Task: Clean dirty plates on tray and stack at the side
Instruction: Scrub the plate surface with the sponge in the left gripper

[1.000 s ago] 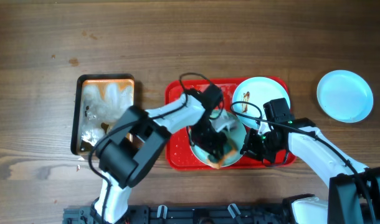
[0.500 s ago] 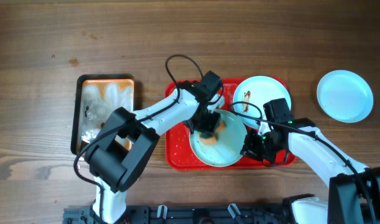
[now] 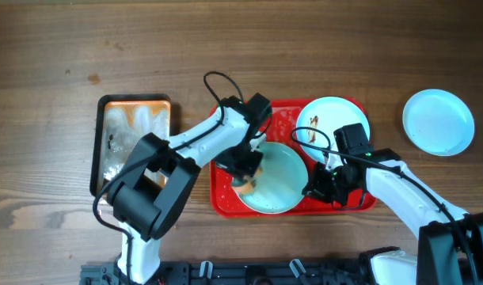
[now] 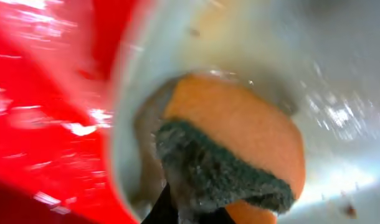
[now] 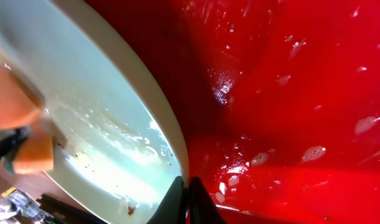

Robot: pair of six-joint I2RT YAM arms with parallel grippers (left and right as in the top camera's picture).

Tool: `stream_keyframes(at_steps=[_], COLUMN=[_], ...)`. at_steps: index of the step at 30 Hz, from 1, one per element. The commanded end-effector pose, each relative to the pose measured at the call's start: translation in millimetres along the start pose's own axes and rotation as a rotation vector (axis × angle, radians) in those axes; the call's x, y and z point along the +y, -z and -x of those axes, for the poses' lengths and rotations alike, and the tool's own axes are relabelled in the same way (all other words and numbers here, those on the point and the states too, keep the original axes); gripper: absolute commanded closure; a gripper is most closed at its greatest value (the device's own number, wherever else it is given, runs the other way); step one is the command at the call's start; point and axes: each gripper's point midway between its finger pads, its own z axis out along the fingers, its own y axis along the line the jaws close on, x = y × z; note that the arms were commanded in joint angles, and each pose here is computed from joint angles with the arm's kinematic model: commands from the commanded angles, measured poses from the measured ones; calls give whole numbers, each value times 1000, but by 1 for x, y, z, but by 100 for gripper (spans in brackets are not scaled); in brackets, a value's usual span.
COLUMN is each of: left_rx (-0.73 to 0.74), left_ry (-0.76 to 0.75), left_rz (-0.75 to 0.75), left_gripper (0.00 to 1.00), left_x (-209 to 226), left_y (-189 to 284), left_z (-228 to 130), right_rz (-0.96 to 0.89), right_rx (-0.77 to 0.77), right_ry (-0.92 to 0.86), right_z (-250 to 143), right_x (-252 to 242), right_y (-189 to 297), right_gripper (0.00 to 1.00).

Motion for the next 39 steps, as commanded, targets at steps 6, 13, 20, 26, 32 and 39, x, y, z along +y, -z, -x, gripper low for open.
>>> stream_keyframes(at_steps=[6, 13, 20, 26, 32, 39], left_rx=[119, -56, -183, -73, -50, -122], left_ry=[-169, -131, 32, 122, 180, 170], left_rz=[-439, -457, 112, 367, 414, 237], left_gripper=[96, 96, 96, 96, 96, 96], left_x=[-64, -77, 19, 65, 73, 39], left_y=[-29, -29, -43, -35, -32, -23], left_z=[-23, 23, 51, 16, 7, 32], right_rz=[-106, -107, -110, -112, -111, -110], right_rx=[-1, 0, 6, 8, 8, 5], right_ry=[-28, -30, -32, -25, -19, -17], right_z=[-4, -4, -6, -6, -6, -5], right_x=[-25, -25, -26, -26, -26, -26], right_y=[-4, -4, -4, -4, -4, -4], right_gripper=[96, 96, 96, 96, 96, 95])
